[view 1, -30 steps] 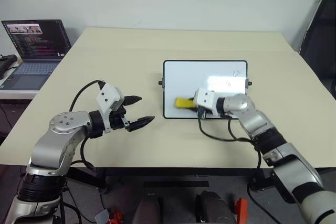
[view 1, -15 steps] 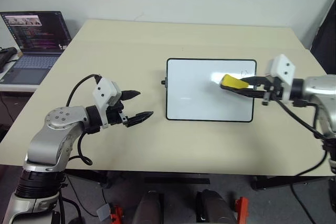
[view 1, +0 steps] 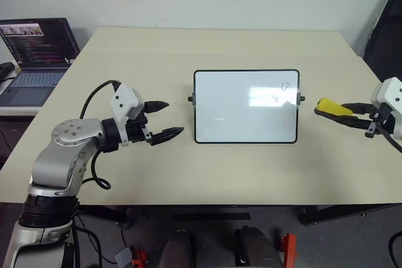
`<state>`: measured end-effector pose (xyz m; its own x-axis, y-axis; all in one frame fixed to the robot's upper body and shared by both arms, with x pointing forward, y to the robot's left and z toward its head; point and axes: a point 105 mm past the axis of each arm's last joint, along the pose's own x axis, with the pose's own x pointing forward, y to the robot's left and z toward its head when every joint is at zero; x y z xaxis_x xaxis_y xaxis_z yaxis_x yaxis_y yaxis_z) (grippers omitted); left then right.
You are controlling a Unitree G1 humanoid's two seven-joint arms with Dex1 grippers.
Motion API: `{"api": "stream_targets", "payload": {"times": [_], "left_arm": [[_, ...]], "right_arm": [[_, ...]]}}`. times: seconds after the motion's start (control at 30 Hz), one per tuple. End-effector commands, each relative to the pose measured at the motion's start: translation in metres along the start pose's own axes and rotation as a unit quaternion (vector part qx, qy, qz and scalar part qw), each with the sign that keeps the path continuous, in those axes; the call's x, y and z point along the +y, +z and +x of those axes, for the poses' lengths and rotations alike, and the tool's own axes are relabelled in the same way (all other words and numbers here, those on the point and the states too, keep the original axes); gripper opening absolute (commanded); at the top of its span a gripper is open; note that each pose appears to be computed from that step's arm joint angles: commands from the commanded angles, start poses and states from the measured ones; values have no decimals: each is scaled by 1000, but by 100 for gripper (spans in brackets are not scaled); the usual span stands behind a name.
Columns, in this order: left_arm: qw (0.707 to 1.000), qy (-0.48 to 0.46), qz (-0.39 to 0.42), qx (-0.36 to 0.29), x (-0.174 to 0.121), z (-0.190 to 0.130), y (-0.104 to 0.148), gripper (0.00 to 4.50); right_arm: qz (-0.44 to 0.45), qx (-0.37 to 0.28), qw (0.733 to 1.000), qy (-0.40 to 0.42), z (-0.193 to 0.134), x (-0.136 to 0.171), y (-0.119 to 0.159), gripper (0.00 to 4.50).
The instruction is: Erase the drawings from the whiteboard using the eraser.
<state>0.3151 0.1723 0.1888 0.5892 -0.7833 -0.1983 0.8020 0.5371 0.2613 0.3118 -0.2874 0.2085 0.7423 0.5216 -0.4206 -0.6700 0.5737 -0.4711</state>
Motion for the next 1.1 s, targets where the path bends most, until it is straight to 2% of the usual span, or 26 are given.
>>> {"api": "stream_targets", "payload": {"times": [0.03, 0.67, 0.77, 0.93, 1.1], "left_arm": [[999, 9, 35, -12, 4, -6, 18, 450], [999, 13, 38, -12, 3, -7, 21, 450], [999, 12, 36, -13, 2, -6, 20, 450], [999, 4, 32, -16, -2, -1, 18, 450], [999, -7, 24, -23, -9, 5, 17, 450]], "right_arm": [[-19, -22, 999, -29, -9, -13, 13, 98], [-19, -34, 999, -23, 1, -18, 17, 98], [-21, -50, 998, -26, 3, -18, 24, 98], [-17, -125, 991, -45, 36, -15, 53, 98], [10, -149, 985, -85, 74, -14, 60, 98]]}}
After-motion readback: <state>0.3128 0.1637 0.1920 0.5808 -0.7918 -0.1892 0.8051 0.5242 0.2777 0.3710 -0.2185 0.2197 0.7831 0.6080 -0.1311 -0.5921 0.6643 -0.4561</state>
